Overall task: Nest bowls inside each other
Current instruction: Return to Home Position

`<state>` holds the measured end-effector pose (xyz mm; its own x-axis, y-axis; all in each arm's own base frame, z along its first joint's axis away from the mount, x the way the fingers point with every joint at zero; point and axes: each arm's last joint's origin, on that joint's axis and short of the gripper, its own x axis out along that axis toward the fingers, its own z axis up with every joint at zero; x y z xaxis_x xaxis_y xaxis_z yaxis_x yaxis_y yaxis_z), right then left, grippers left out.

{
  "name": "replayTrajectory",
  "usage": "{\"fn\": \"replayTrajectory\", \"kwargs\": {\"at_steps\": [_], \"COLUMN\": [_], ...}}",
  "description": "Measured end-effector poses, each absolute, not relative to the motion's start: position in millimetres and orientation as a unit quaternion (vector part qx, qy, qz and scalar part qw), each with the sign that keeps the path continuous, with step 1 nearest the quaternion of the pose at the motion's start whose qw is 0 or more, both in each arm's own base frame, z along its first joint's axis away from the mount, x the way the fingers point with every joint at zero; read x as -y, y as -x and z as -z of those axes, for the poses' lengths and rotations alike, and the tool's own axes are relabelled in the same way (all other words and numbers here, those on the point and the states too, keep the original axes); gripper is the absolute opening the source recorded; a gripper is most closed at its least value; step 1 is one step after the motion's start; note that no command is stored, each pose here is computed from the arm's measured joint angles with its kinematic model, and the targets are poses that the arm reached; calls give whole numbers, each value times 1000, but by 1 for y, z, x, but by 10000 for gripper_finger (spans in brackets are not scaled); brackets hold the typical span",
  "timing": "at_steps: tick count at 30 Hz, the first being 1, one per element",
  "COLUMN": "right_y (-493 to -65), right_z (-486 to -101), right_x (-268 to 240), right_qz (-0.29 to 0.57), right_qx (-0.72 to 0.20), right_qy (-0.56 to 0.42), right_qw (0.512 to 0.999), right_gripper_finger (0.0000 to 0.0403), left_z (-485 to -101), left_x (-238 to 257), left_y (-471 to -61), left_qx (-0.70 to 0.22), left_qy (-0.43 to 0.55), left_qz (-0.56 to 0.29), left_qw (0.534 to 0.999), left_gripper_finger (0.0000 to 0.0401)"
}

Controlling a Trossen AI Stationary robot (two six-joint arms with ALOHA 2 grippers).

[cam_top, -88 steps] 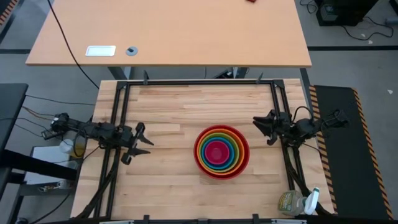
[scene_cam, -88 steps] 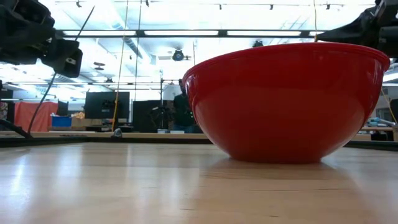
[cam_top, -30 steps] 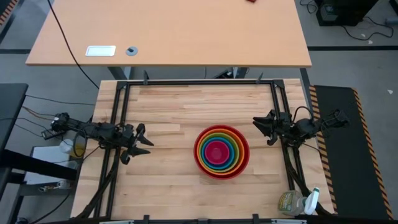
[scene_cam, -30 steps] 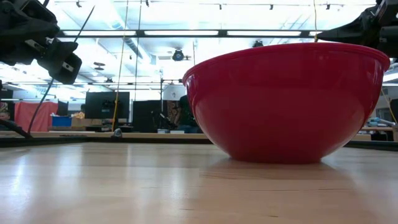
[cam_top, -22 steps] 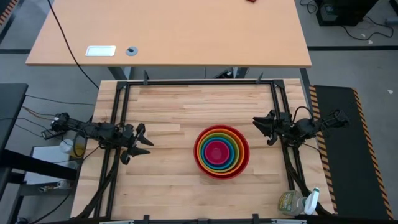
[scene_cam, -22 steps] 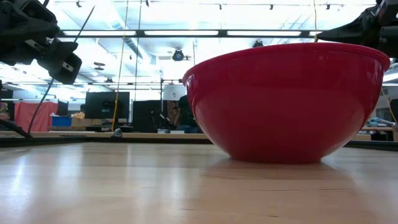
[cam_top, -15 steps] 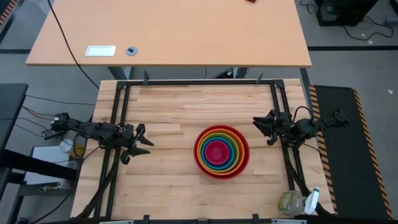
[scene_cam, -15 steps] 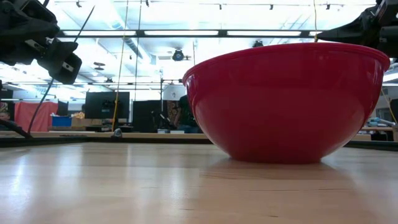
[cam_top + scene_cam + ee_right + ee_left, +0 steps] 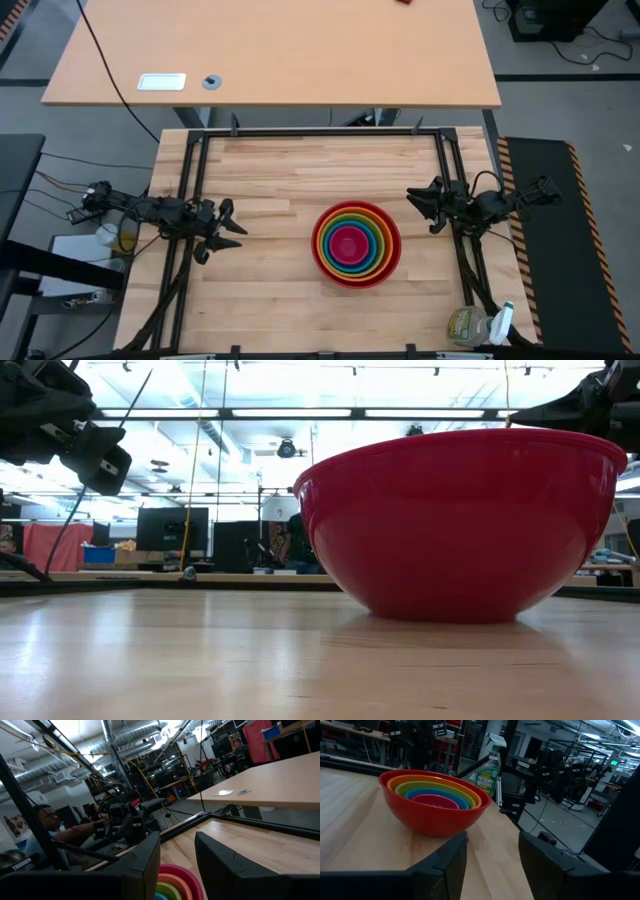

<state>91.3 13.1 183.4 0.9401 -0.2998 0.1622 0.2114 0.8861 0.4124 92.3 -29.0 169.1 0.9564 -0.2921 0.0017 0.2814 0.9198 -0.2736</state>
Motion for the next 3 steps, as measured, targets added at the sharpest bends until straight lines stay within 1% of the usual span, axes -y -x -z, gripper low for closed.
{"fn": "replayTrajectory", "kwargs": {"at_steps": [3], "right_y": [-91], "right_z": [-183], "right_x": [-13], "right_qz": [132], "right_qx": [111], "right_qy": [-198], "right_qw": [965], "right_gripper_finger": [132], "left_z": [-169], "left_x": [29], "left_y": [-92], "left_qx": [-20], "left_qy": [137], "left_qz": [146], "left_qw": [980], "left_gripper_finger": [181]}}
